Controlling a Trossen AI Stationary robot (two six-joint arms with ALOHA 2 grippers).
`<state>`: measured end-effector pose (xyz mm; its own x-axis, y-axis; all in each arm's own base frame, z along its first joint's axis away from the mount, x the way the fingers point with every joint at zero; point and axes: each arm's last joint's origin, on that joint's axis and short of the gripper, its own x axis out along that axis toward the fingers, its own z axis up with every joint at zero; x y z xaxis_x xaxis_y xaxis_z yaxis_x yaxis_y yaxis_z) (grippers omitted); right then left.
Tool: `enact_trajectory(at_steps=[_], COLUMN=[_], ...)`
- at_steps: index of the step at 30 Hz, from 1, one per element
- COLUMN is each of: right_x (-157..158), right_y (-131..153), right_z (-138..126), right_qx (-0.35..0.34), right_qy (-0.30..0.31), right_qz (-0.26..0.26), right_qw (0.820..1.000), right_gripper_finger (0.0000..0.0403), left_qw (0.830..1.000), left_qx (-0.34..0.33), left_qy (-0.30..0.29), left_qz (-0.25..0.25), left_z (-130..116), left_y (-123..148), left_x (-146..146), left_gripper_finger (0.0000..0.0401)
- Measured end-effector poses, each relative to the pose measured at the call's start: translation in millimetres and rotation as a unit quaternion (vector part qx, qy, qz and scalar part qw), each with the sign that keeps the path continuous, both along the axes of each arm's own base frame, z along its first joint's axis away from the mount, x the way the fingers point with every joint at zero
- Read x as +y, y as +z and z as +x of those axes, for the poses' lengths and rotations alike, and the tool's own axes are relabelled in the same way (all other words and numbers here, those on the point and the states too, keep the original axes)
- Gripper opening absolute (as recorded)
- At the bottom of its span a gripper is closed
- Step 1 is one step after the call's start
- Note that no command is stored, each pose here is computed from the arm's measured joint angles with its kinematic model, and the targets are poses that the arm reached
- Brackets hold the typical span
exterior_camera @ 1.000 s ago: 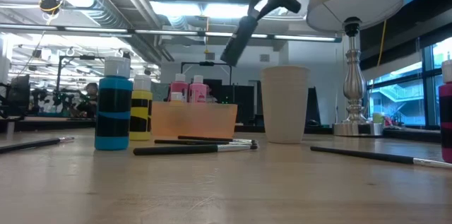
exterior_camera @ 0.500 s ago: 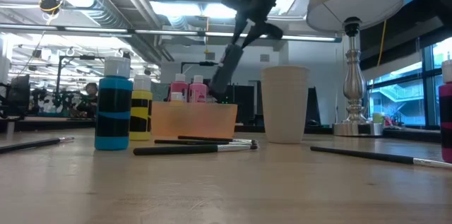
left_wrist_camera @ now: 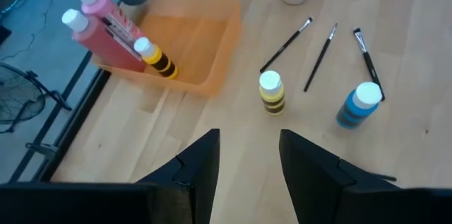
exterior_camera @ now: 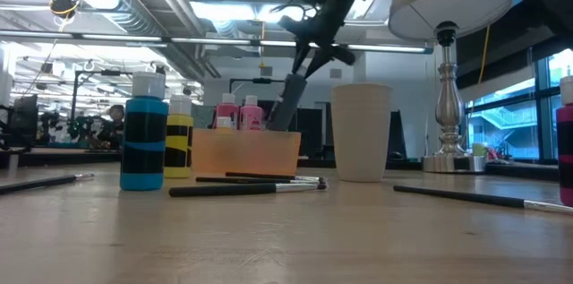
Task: Pick & Place Paint Supplies
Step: Put the large black paint bottle into the orange bin
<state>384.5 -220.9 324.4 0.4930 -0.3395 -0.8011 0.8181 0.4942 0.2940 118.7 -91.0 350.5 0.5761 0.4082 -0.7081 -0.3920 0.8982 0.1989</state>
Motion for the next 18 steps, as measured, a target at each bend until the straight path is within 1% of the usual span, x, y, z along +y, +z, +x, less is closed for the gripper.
enact_trajectory(at_steps=[4, 11, 18], right_x=[-5, -11, -10], right_y=[-4, -18, -20], right_z=[4, 3, 3], right_qx=[-0.013, 0.019, 0.031], right_qy=[0.009, 0.007, 0.014], right_qz=[-0.002, 0.016, 0.016], right_qw=[1.0, 1.0, 0.999], right_gripper_finger=[0.0121, 0.0121, 0.0121], left_qw=[1.0, 1.0, 1.0], left_qx=[-0.006, 0.005, 0.006], left_qy=[-0.002, 0.006, 0.007], left_qz=[0.016, 0.026, 0.027], left_z=[1, 4, 5], left_y=[1, 1, 1], left_x=[1, 6, 7], left_gripper_finger=[0.0143, 0.0143, 0.0143])
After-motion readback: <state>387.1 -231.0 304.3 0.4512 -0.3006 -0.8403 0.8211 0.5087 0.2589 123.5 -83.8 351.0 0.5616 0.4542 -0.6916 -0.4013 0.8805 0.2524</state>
